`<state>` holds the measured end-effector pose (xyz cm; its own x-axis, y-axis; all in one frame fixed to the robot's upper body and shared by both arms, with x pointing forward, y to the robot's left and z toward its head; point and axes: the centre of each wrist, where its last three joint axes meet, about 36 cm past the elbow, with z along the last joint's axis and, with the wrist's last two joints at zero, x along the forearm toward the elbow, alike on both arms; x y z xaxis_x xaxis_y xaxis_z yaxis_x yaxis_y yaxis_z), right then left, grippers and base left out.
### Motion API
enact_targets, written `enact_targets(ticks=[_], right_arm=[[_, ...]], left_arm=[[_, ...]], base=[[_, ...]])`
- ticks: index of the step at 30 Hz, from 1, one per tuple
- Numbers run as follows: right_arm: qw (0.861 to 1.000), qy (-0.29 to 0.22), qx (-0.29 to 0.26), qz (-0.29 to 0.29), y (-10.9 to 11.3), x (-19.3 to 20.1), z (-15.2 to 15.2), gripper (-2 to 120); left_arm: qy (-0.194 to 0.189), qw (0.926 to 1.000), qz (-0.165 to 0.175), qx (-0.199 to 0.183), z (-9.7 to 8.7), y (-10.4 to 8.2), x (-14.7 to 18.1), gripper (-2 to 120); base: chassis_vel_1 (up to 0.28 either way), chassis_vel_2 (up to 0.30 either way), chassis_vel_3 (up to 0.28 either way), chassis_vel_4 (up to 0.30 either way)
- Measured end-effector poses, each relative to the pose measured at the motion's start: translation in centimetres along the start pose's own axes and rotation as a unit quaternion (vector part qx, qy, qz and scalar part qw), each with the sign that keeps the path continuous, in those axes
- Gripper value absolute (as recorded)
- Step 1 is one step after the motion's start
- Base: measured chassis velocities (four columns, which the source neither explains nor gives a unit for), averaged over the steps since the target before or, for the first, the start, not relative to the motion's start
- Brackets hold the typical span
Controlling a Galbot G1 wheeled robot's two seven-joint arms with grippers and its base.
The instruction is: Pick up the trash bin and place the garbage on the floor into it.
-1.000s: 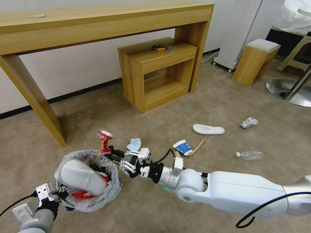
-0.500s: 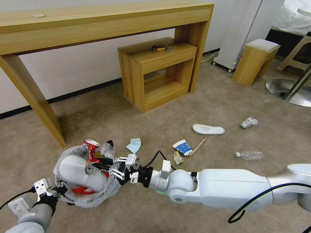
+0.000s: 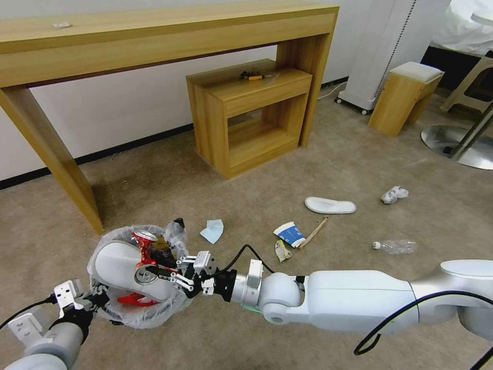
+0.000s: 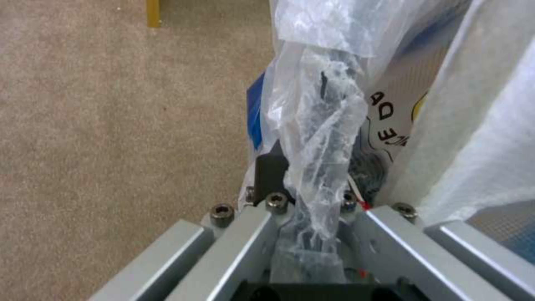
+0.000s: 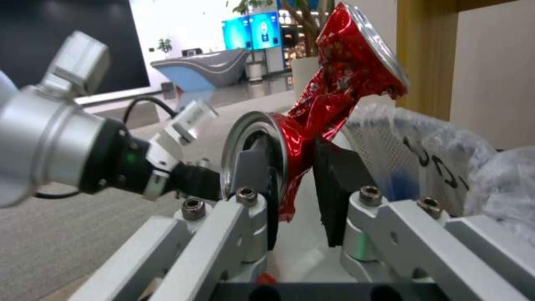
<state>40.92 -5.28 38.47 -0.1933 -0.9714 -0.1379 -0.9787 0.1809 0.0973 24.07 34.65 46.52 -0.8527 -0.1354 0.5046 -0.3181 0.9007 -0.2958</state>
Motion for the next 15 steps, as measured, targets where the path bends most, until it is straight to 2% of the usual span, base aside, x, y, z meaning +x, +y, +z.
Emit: enact_targets(ticks=[11, 13, 14, 15], right_arm=[[1.000, 0.006, 0.008, 0.010, -0.65, 0.04, 0.64, 14], [1.000, 0.009, 0.009, 0.013, -0.85, 0.27, 0.70, 26], [1.000, 0.009, 0.009, 0.013, -0.85, 0.27, 0.70, 26], [1.000, 0.010, 0.010, 0.014, -0.93, 0.36, 0.71, 31]], left_arm=[[0.001, 1.0000, 0.008, 0.000, -0.12, -0.55, 0.93, 0], [0.001, 1.0000, 0.010, 0.000, -0.16, -0.67, 1.03, 0], [0.001, 1.0000, 0.010, 0.000, -0.16, -0.67, 1.03, 0], [0.001, 0.9999, 0.010, 0.001, -0.17, -0.69, 1.05, 0]], base=[[0.000, 0.000, 0.000, 0.000], [0.000, 0.000, 0.000, 0.000], [0.000, 0.000, 0.000, 0.000], [0.000, 0.000, 0.000, 0.000]])
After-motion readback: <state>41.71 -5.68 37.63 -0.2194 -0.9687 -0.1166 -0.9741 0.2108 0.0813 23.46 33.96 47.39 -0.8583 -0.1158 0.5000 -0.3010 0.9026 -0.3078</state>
